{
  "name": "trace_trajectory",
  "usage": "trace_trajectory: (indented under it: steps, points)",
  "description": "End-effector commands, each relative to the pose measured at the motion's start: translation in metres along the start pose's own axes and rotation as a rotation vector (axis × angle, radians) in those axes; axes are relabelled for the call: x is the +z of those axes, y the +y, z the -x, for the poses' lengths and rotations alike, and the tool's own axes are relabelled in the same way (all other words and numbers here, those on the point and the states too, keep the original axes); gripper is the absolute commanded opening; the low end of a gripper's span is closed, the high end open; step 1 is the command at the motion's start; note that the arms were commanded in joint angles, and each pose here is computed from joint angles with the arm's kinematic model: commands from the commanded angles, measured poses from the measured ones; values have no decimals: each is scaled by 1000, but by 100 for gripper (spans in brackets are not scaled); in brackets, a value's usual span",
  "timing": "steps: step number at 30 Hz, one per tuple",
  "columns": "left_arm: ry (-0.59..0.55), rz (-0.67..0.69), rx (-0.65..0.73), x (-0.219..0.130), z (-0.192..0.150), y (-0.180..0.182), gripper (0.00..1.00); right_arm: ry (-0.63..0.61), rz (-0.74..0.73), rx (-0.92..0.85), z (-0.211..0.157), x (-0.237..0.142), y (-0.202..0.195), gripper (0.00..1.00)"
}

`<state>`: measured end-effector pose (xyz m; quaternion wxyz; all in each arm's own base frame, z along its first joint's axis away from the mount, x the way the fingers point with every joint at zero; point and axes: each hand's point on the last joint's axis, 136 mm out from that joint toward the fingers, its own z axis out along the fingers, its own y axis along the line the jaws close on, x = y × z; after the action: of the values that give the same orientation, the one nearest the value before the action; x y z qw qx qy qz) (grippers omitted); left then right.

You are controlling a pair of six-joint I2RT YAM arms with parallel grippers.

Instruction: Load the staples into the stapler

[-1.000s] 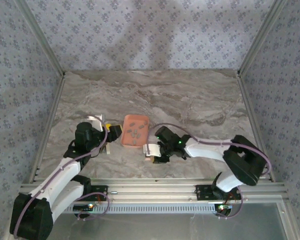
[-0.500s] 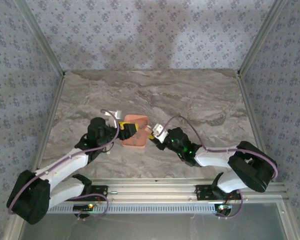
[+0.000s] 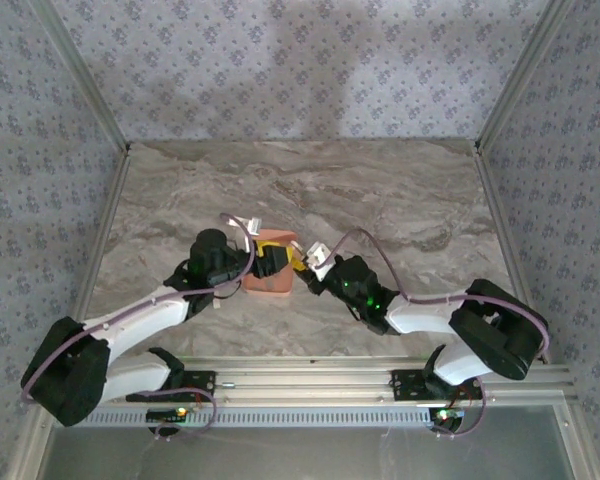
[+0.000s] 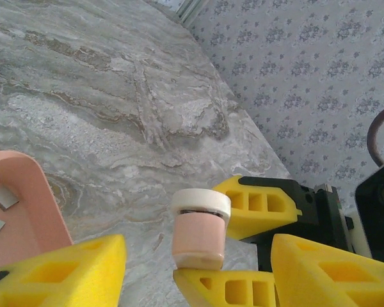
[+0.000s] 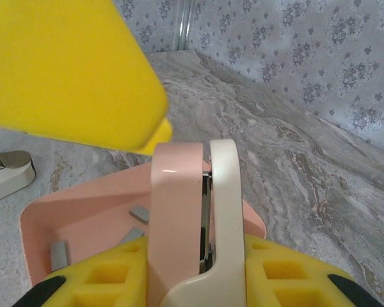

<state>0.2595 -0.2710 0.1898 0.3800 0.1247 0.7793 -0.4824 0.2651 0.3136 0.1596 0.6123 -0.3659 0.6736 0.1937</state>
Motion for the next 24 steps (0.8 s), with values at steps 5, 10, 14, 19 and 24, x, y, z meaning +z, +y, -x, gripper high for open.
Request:
trace_trajectory:
  steps: [5,10,14,19,24]
  points:
    - [-35,-58,22,7,15,-17,57,-59,13,17,11,0,4,30]
    - [-31,-61,24,9,14,-18,54,-64,15,24,13,-1,6,30]
    - [-19,-64,27,10,11,-20,51,-65,15,26,13,-1,6,30]
    - [-7,-66,28,12,8,-20,46,-69,12,25,14,-1,5,30]
    - [0,-62,28,11,4,-18,41,-68,9,29,14,0,5,30]
